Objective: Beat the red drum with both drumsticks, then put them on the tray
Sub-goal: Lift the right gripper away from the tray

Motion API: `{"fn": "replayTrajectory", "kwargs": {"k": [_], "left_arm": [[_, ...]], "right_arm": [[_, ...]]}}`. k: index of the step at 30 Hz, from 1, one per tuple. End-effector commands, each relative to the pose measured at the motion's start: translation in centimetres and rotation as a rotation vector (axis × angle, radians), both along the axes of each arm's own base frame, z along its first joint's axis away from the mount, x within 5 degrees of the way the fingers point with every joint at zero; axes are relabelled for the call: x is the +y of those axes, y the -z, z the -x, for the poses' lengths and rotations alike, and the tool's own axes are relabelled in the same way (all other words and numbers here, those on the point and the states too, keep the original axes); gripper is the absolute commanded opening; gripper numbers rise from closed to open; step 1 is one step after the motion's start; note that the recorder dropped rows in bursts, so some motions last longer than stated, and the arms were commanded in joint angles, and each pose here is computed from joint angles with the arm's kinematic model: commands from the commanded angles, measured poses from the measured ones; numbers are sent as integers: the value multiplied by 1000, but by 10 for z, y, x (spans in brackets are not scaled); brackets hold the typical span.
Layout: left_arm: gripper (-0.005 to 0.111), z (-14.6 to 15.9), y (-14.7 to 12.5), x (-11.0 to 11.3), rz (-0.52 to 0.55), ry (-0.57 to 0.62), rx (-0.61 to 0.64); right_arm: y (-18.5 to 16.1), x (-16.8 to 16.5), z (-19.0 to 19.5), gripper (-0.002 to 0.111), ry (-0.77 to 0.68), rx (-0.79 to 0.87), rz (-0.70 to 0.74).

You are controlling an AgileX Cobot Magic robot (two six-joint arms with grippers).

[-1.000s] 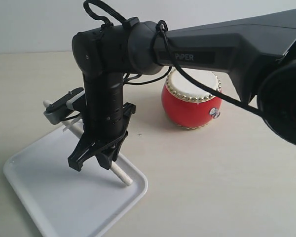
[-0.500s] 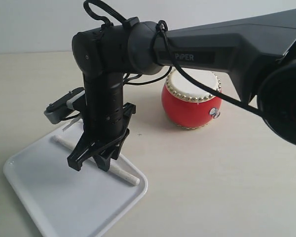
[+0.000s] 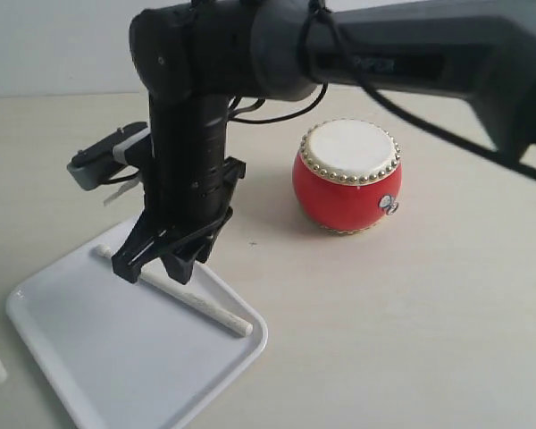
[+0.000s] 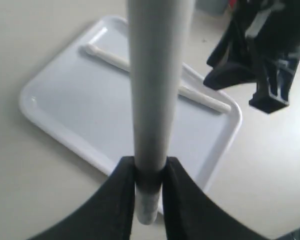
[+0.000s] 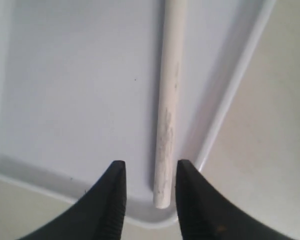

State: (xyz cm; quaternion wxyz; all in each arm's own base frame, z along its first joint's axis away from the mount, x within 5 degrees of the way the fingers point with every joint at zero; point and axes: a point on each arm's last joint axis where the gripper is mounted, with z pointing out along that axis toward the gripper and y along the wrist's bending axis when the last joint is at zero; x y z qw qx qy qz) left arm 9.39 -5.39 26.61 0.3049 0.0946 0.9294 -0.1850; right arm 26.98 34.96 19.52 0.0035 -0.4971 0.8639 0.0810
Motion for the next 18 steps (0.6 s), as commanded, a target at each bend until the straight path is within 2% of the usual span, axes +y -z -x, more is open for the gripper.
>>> {"fn": "replayTrajectory", "kwargs": {"k": [1,7,15,18], "left_arm": [[0,-5,9,-10,80,33,29],[0,-13,18,-24,98,168,105],[0,-32,27,-44,191,291,111],[0,-36,30,-48,207,320,100]], "right_arm": [[-29,-29,4,34,31,-48,-16],[-49,-67,30,34,86,-132,-133],[-71,-90,61,34,266,-263,-555],[-72,-94,68,34,307,-275,-649]]}}
